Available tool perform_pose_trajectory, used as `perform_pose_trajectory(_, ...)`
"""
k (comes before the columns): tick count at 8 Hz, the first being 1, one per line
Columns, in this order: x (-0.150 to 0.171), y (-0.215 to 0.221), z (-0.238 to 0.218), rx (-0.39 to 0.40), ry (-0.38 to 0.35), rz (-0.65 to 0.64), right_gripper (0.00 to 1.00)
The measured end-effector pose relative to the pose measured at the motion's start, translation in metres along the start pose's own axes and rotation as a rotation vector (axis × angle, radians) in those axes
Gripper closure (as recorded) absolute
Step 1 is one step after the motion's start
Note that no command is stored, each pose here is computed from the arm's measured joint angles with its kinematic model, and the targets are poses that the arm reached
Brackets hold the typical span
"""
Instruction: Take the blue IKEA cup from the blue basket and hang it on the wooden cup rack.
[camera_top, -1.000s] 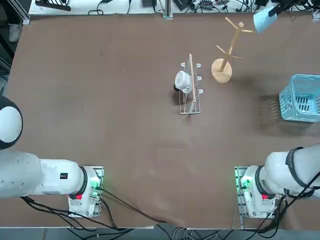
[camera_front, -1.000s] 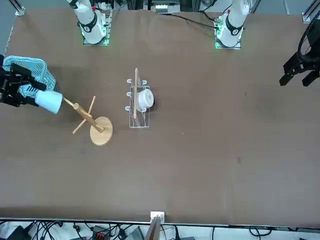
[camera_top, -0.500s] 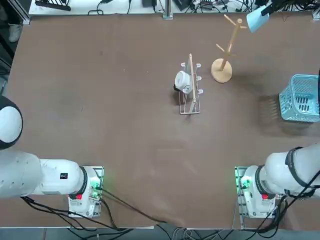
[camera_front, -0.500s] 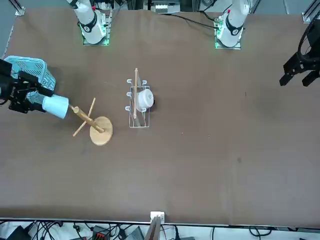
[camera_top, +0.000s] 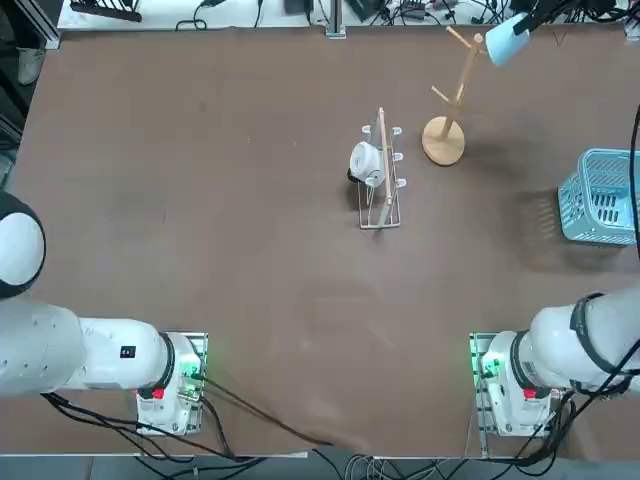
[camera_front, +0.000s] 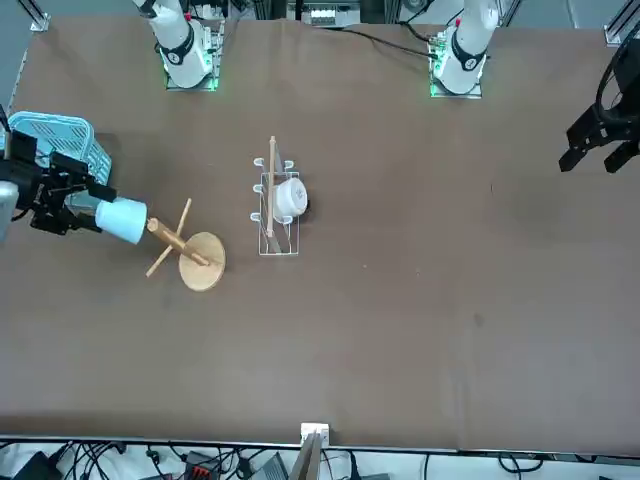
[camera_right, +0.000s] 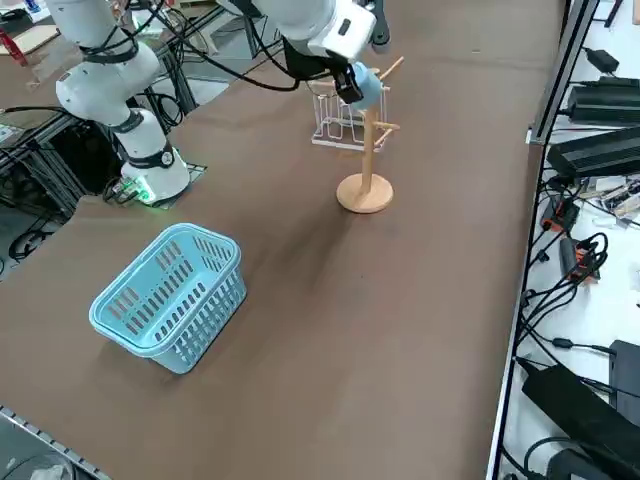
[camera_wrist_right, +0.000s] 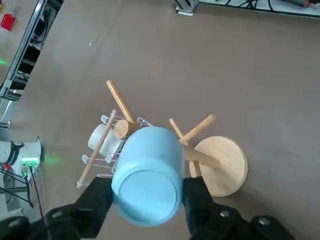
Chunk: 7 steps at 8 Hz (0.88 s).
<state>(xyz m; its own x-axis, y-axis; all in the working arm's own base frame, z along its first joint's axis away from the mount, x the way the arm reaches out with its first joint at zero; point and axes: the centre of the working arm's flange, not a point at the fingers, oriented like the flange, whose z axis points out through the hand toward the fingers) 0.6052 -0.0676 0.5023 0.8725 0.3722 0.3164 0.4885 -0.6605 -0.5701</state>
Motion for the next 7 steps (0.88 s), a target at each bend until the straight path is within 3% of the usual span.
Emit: perform_pose_trajectory(7, 0.003, 0.008, 0.012, -0.001, -0.004, 0.003, 0.17)
